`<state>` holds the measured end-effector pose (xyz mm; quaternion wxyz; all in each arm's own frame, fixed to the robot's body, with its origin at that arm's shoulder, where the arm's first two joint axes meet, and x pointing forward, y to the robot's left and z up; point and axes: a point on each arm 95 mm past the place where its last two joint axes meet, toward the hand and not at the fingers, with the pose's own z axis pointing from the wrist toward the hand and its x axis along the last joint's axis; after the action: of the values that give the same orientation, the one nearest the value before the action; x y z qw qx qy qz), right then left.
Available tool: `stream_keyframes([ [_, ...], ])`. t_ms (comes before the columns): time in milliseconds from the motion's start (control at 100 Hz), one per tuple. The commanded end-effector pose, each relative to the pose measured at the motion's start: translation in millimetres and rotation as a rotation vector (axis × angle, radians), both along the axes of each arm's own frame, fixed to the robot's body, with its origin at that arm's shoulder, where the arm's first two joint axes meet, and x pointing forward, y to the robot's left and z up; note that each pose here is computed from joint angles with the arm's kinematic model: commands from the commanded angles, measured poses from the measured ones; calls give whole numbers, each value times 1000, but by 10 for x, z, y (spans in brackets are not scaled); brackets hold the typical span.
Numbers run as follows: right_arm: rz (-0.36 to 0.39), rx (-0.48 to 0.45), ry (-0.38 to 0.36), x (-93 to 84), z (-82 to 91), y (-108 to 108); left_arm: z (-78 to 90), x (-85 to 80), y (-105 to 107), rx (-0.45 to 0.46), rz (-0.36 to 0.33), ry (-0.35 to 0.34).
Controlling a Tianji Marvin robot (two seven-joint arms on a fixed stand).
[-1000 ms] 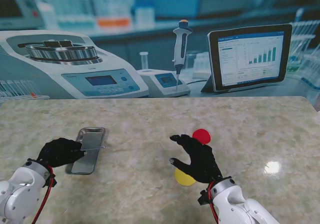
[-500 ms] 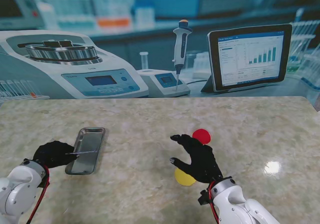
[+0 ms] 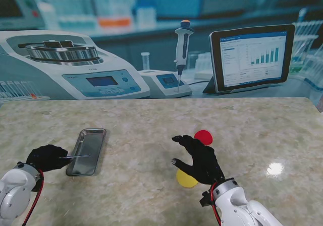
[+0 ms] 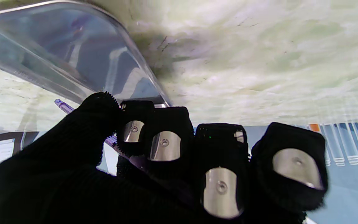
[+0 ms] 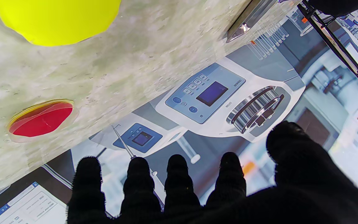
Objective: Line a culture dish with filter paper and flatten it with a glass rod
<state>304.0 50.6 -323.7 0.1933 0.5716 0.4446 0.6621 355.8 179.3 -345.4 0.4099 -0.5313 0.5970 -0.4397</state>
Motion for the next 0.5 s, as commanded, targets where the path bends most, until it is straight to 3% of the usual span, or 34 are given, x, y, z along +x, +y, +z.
stream_keyframes([
  [0,4,9,8,-21,-19,32,-44,-41,45,10,6,18],
  [490,14,17,15,-9,-33,65,-54,-84,103,20,31,36],
])
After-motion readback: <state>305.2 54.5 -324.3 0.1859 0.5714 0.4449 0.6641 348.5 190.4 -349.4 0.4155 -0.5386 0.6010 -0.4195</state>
